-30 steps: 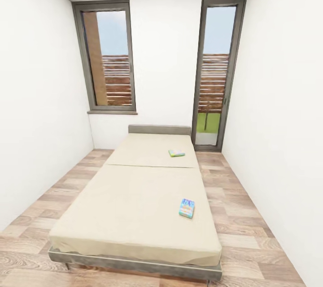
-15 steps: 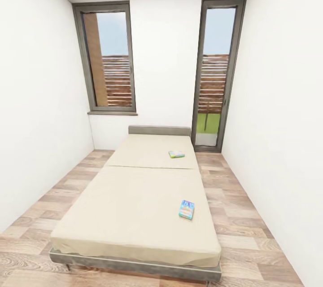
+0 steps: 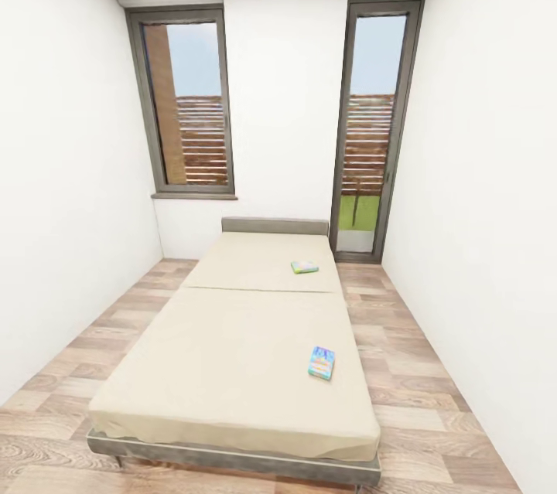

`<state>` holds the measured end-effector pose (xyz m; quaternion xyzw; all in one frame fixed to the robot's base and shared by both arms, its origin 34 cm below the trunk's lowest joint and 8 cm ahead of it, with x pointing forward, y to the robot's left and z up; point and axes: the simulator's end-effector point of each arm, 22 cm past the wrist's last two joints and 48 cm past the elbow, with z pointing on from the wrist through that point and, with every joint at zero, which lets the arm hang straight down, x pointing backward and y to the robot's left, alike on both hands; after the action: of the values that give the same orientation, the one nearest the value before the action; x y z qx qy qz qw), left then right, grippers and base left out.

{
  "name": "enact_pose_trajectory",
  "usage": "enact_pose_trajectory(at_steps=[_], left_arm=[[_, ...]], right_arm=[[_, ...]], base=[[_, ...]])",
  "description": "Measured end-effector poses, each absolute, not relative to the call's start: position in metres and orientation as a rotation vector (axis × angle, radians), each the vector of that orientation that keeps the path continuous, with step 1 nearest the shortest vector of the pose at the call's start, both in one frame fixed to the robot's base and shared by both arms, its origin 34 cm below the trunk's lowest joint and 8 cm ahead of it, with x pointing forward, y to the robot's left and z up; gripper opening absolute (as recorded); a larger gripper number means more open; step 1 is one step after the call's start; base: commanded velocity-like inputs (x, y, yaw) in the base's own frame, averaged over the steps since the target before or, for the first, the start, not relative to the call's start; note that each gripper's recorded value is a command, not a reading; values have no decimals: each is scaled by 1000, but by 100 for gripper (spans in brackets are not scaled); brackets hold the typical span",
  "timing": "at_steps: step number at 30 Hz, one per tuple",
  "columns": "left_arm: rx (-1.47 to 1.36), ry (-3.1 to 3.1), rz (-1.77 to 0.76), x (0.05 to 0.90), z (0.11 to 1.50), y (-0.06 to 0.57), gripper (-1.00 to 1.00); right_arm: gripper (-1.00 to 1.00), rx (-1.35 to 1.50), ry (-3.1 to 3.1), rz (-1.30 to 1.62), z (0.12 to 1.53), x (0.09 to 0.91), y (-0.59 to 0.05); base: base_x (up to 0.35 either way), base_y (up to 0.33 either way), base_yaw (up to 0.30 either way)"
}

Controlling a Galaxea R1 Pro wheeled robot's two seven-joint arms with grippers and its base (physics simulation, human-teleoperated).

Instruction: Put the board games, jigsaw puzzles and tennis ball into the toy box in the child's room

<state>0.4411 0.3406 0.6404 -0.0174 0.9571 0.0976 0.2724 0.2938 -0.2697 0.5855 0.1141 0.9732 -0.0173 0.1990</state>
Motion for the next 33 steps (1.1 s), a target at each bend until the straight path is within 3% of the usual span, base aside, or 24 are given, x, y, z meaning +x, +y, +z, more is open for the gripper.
enact_pose_trajectory(at_steps=[33], left_arm=[[-22, 2596, 189, 424, 658, 325, 100]], right_arm=[[100, 306, 2724, -44, 611, 286, -267]], base=[[0, 0, -13]])
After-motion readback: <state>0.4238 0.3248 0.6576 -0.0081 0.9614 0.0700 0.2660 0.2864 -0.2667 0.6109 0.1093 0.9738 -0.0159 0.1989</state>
